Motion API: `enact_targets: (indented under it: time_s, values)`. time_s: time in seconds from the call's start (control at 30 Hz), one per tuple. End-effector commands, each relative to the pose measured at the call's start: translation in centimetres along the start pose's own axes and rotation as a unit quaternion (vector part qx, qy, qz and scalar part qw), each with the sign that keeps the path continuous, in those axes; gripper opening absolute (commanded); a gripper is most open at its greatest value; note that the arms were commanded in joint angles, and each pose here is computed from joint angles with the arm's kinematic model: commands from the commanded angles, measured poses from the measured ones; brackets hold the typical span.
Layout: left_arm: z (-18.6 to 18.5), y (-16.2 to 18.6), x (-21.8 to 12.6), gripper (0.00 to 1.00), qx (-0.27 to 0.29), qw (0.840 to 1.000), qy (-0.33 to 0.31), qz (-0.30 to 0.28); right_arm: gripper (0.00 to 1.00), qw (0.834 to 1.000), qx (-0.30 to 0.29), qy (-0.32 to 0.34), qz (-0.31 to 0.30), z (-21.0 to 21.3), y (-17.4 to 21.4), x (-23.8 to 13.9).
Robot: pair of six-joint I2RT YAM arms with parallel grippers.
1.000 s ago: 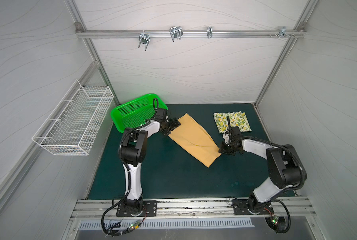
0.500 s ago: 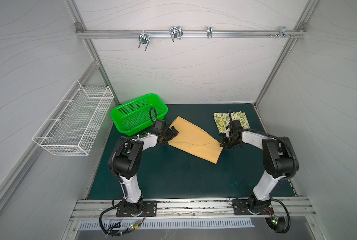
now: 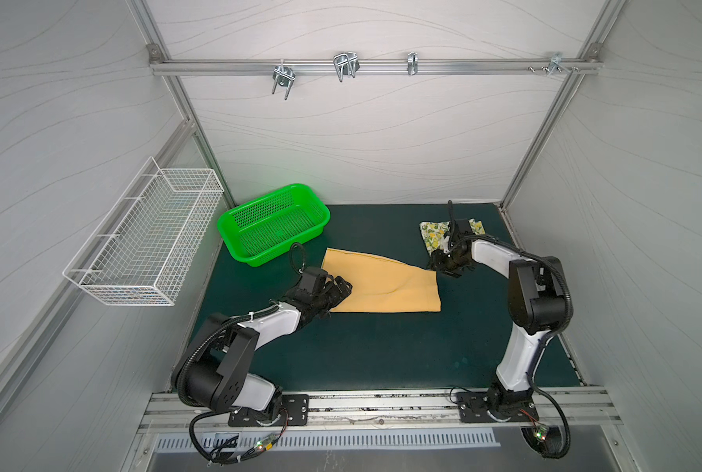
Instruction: Fold and stack the skirts
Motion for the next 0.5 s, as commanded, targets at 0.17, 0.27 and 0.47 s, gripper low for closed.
enact_targets:
  time_s: [0.17, 0.27, 0.47]
  values:
    - [-5.5, -1.5, -3.1, 0.99, 0.036, 0.997, 0.061, -0.011, 0.99, 0.996, -0.044, -0.061, -0.046, 5.0, 3.1, -7.6]
    - [-6.2, -1.8, -3.3, 0.99, 0.052, 0.997, 0.061, -0.013, 0.99, 0.994, -0.06, -0.076, -0.042, 6.6, 6.6, -7.9]
    - [-5.3, -1.8, -1.4, 0.99, 0.063, 0.997, 0.042, -0.005, 0.99, 0.992, -0.068, -0.109, -0.017, 8.3, 11.7, -6.2]
Point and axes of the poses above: each gripper's point midway between its finger pads, its own x axis out along the fingers, its own z axis along the line the jaws close on, y = z × x, the point moved 7 cm from there along -x, back along the fingers, and after that the axes turned 9 degrees about -x, right-handed, at the moved point
